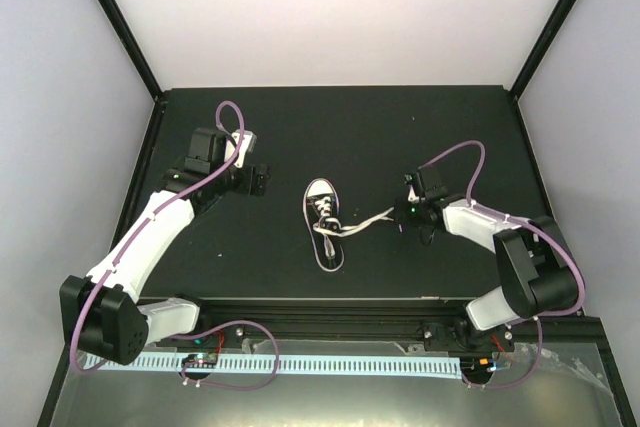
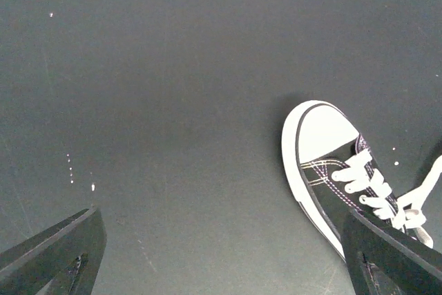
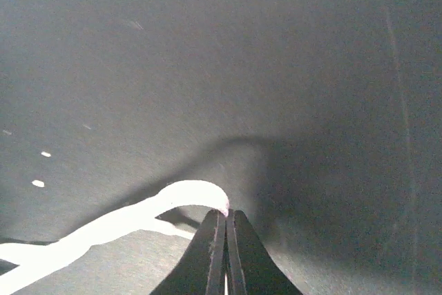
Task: Tie the shoes
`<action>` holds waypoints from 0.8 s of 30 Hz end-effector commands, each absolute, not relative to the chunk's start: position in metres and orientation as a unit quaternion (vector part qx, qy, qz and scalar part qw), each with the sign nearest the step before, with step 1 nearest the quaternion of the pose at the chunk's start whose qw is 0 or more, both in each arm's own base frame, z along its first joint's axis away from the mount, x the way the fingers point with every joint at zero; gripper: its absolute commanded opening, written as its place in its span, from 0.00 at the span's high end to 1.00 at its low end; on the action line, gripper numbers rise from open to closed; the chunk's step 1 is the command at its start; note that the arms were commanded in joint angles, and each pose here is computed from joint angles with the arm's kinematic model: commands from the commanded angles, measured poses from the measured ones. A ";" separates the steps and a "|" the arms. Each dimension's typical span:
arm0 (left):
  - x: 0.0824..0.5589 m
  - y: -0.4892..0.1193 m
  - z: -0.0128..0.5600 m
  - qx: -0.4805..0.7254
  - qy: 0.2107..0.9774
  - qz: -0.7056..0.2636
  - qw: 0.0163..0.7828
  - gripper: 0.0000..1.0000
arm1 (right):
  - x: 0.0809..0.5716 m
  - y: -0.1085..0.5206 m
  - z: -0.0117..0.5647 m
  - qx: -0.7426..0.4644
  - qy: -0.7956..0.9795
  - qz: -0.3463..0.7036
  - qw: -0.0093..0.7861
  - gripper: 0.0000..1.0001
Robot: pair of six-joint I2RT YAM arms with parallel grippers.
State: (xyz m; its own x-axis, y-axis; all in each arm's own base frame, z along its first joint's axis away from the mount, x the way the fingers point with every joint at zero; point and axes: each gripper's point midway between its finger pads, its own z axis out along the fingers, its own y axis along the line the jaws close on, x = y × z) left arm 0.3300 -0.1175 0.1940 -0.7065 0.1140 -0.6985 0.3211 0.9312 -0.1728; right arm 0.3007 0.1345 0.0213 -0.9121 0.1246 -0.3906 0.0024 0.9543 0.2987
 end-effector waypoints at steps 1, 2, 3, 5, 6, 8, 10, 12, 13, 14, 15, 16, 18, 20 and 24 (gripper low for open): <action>0.337 -0.112 0.198 0.117 0.909 -0.126 0.379 0.05 | 0.335 0.149 0.079 0.000 0.943 0.171 0.285 0.98; 0.337 -0.112 0.198 0.117 0.909 -0.124 0.380 0.05 | 0.341 0.152 0.089 -0.007 0.940 0.171 0.294 0.98; 0.337 -0.111 0.199 0.116 0.909 -0.123 0.380 0.04 | 0.348 0.154 0.095 -0.014 0.938 0.171 0.300 0.98; 0.337 -0.111 0.198 0.116 0.910 -0.122 0.379 0.05 | 0.361 0.160 0.103 -0.024 0.937 0.169 0.304 0.98; 0.337 -0.111 0.197 0.116 0.910 -0.121 0.379 0.05 | 0.367 0.162 0.102 -0.027 0.939 0.167 0.301 0.98; 0.337 -0.110 0.198 0.115 0.910 -0.118 0.380 0.05 | 0.380 0.165 0.099 -0.028 0.941 0.161 0.297 0.99; 0.338 -0.108 0.198 0.114 0.911 -0.114 0.381 0.04 | 0.390 0.169 0.094 -0.028 0.943 0.160 0.290 0.98; 0.337 -0.107 0.197 0.114 0.911 -0.110 0.380 0.05 | 0.396 0.174 0.087 -0.027 0.945 0.164 0.280 0.94; 0.337 -0.106 0.198 0.113 0.911 -0.108 0.381 0.04 | 0.399 0.176 0.080 -0.026 0.948 0.165 0.273 0.86; 0.338 -0.106 0.198 0.114 0.911 -0.106 0.382 0.04 | 0.400 0.177 0.076 -0.025 0.950 0.163 0.267 0.77; 0.338 -0.105 0.197 0.113 0.911 -0.105 0.381 0.04 | 0.403 0.177 0.075 -0.022 0.951 0.159 0.264 0.69; 0.338 -0.105 0.198 0.113 0.911 -0.105 0.381 0.04 | 0.403 0.174 0.073 -0.020 0.953 0.152 0.261 0.66; 0.338 -0.105 0.197 0.113 0.912 -0.104 0.381 0.04 | 0.399 0.169 0.074 -0.022 0.955 0.139 0.260 0.63; 0.337 -0.104 0.199 0.112 0.911 -0.103 0.383 0.04 | 0.392 0.163 0.084 -0.030 0.953 0.131 0.272 0.48; 0.337 -0.105 0.204 0.110 0.908 -0.108 0.391 0.04 | 0.362 0.147 0.091 -0.024 0.956 0.118 0.268 0.29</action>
